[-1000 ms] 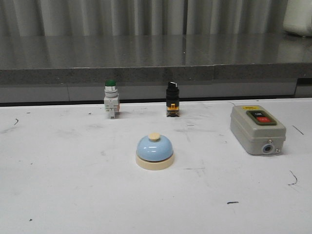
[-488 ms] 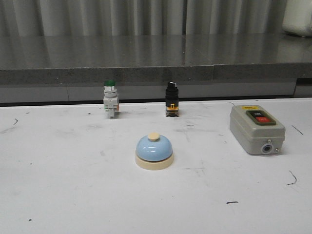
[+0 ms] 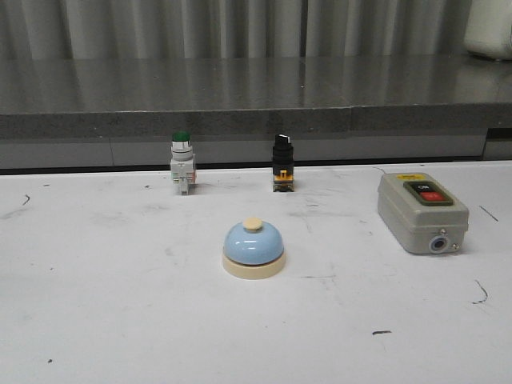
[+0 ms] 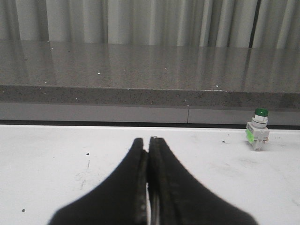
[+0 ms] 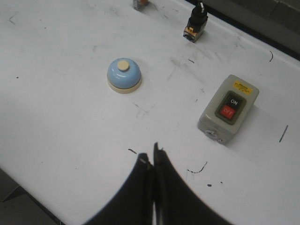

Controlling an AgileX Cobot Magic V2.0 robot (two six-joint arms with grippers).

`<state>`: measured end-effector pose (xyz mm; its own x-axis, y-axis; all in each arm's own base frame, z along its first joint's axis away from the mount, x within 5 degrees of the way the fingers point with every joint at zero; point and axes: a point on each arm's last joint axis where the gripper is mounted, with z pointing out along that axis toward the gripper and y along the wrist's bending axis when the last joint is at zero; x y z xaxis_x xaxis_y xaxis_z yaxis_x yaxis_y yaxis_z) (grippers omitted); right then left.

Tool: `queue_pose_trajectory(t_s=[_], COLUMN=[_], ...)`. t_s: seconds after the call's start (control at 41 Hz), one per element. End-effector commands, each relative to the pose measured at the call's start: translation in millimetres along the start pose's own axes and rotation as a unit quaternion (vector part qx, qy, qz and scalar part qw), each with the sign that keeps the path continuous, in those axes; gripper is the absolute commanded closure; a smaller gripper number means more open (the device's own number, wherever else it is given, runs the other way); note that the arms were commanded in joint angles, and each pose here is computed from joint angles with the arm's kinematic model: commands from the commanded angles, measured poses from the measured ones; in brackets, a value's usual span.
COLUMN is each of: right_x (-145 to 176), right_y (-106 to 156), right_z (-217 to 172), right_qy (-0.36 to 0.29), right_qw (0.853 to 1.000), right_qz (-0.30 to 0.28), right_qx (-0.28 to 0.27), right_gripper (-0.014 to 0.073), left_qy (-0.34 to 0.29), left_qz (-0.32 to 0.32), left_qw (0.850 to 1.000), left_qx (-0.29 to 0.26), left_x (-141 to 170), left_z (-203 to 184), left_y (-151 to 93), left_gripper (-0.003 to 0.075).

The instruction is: Place and press bell with both arms

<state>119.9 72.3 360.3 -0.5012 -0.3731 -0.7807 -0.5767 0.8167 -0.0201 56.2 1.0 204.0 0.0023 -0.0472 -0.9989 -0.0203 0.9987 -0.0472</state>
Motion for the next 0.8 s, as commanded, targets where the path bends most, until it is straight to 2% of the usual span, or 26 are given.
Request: queue_pose_trajectory(t_s=[0.0,0.707,0.78], right_x=[-11.1,-9.9,-4.3], right_y=[-0.9,-0.4,-2.7], right_z=[-7.2,-7.0,-9.0], right_qy=[-0.045,-0.048,-0.057], right_qw=[0.999,0.999,0.998], right_qz=[0.001,0.0,-0.016], right_qx=[0.005,0.004,0.023], right_gripper=[0.0647,0.0647,0.0647], left_qy=[-0.04,-0.04,-0.04], left_qz=[-0.004,-0.004,-0.004], left_qw=[0.999,0.999,0.999], left_qx=[0.004,0.004,0.004], left_x=[-0.9,-0.9,-0.9], left_z=[-0.6,-0.6,-0.6], left_y=[-0.2,-0.2,-0.2], left_gripper=[0.074,0.074,0.074])
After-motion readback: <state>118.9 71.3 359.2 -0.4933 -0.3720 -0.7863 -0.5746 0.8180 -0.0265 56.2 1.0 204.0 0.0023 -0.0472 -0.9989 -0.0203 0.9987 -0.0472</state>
